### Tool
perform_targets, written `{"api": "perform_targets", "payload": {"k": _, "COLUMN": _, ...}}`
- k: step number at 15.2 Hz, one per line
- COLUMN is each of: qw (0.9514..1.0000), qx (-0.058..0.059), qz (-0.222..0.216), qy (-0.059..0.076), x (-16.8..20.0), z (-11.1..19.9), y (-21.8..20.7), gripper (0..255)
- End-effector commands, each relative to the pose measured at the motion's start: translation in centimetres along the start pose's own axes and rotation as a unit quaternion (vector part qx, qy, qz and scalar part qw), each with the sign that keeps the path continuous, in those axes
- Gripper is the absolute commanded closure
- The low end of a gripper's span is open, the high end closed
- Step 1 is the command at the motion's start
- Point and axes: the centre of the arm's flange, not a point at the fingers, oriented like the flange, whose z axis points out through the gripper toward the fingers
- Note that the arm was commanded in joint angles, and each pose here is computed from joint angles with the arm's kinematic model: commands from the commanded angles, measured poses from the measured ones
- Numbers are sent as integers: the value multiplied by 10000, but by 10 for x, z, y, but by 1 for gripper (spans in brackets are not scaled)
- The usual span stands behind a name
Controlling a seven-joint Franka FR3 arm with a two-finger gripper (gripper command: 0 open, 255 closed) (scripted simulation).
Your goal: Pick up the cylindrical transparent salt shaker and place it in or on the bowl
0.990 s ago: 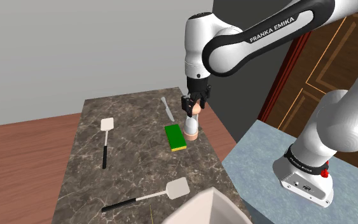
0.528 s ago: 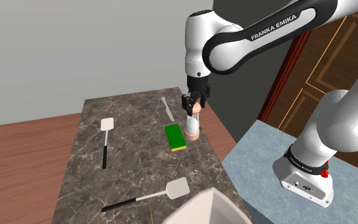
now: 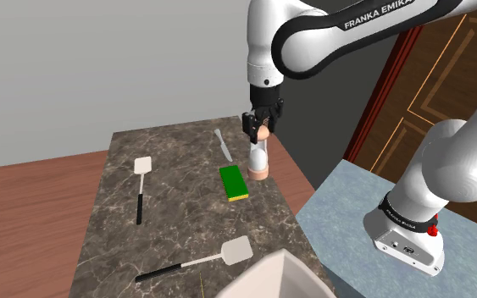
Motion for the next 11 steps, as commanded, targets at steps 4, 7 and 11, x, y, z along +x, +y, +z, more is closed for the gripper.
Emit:
{"api": "perform_targets", "payload": {"k": 4, "qw": 10000, "qx": -1, "qz": -1, "qy": -1, "x": -2, "z": -27, "y": 0, "gripper": 255}}
{"api": "perform_targets", "payload": {"k": 7, "qw": 10000, "qx": -1, "qz": -1, "qy": -1, "x": -3, "z": -43, "y": 1, "gripper": 255}}
{"api": "perform_targets", "payload": {"k": 11, "qw": 10000, "qx": -1, "qz": -1, "qy": -1, "x": -4, "z": -64, "y": 1, "gripper": 255}}
